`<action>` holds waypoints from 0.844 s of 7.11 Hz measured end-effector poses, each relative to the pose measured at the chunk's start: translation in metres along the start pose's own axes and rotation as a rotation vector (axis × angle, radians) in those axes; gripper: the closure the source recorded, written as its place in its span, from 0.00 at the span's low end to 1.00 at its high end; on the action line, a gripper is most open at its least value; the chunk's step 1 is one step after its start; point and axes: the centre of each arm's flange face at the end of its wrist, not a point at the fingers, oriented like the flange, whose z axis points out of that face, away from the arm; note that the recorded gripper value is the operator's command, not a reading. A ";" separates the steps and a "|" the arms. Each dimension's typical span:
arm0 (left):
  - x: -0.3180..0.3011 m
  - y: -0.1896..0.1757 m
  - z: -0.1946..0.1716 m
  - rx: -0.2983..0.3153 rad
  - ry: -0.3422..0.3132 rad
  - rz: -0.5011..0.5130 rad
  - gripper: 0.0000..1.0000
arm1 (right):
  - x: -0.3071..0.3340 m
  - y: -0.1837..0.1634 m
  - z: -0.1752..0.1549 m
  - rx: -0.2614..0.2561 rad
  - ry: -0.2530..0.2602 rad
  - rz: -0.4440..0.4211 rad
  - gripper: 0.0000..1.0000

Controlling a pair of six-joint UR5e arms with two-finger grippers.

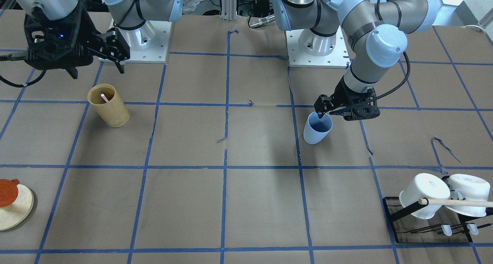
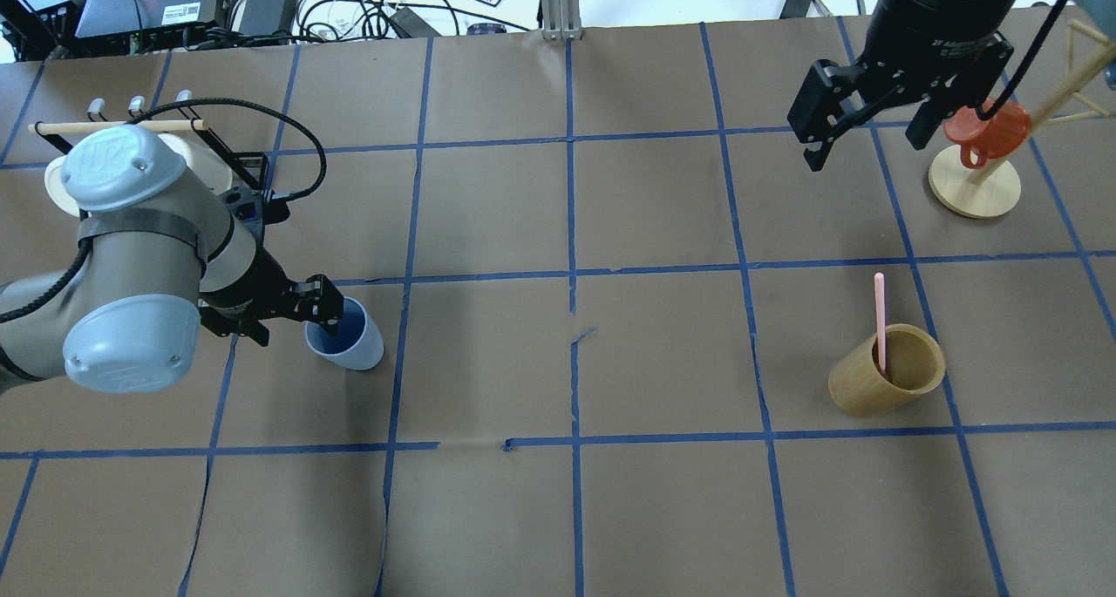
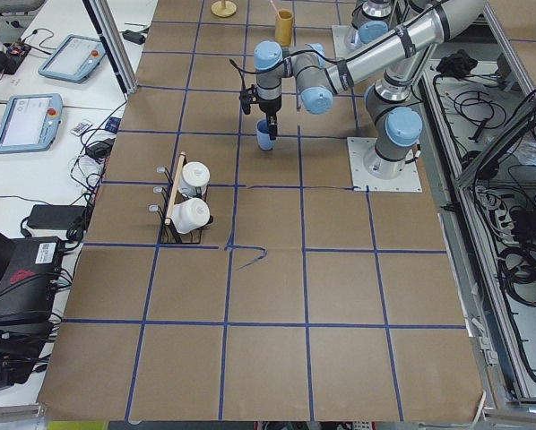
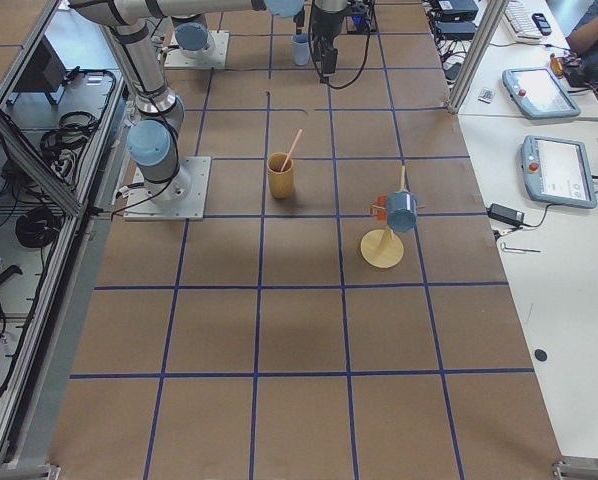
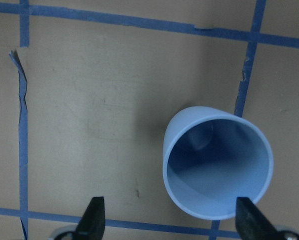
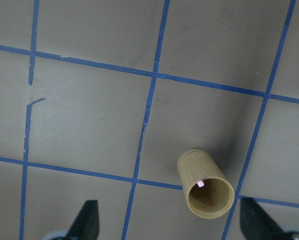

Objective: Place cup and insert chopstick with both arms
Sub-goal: 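Lower the left gripper onto the light blue cup and close on its rim, then carry the light blue cup with the left gripper toward the table center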

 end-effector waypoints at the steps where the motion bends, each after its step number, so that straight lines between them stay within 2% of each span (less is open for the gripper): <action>1: 0.000 0.000 0.006 -0.011 -0.003 -0.006 0.13 | 0.000 0.000 0.000 0.000 0.001 -0.001 0.00; 2: -0.001 0.001 0.012 -0.023 -0.003 -0.020 0.30 | 0.000 0.000 0.000 -0.002 0.002 -0.001 0.00; 3: 0.000 0.001 0.017 -0.030 -0.002 -0.032 0.63 | 0.000 0.000 0.000 -0.002 0.002 -0.001 0.00; 4: 0.000 0.000 0.021 -0.032 -0.001 -0.047 0.79 | 0.000 0.000 0.000 -0.002 0.002 0.000 0.00; 6: -0.001 -0.004 0.027 -0.037 -0.001 -0.078 1.00 | 0.001 0.000 0.000 -0.001 0.002 0.000 0.00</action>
